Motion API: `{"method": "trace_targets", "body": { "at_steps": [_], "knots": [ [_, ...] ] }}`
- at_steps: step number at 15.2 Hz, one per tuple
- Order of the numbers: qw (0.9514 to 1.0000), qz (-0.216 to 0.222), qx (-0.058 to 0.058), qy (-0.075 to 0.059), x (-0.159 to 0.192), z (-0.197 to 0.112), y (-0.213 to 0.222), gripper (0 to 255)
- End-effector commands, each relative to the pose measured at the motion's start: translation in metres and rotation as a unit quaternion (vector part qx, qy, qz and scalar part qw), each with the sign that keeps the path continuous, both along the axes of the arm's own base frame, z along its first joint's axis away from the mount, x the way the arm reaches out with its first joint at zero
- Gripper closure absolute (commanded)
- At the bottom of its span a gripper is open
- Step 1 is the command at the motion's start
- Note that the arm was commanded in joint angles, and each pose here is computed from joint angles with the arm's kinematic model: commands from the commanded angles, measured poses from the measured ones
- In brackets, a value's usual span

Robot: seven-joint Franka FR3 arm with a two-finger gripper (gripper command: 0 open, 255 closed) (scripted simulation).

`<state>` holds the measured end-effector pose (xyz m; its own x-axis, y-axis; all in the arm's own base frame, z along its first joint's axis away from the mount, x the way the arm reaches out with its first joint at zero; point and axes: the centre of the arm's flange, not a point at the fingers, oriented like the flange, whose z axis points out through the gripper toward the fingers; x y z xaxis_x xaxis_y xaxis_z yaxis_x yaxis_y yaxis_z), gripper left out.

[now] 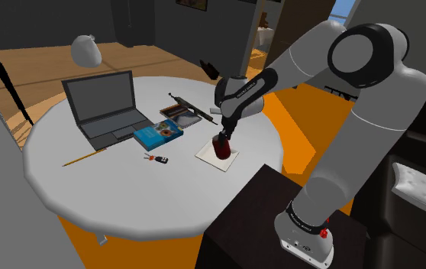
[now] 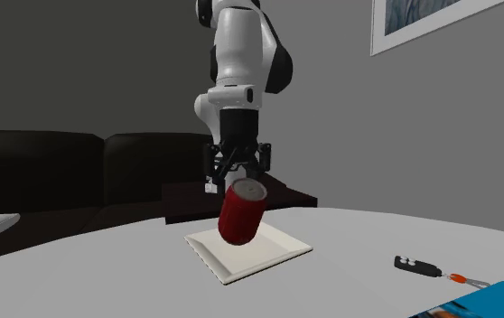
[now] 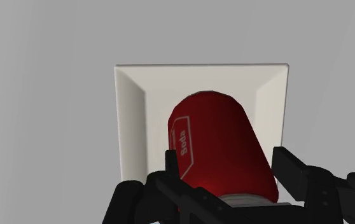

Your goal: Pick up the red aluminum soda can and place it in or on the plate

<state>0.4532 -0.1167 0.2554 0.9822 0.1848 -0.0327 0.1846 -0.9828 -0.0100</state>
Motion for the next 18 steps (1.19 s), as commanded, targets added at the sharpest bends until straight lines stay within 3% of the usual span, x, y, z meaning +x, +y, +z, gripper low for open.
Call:
{"method": "trace_targets", "body": {
  "at_steps": [1, 4, 5, 10, 14, 18],
  "knots": [
    [1.0, 0.0, 0.0, 0.0, 0.0, 0.0, 0.0, 255],
    [1.0, 0.0, 0.0, 0.0, 0.0, 0.0, 0.0, 255],
    [1.0, 0.0, 0.0, 0.0, 0.0, 0.0, 0.0, 0],
    [1.0, 0.0, 0.0, 0.0, 0.0, 0.0, 0.0, 0],
    [1.0, 0.0, 0.0, 0.0, 0.002, 0.05, 0.0, 0],
    [1.0, 0.0, 0.0, 0.0, 0.002, 0.05, 0.0, 0]
  ]
}}
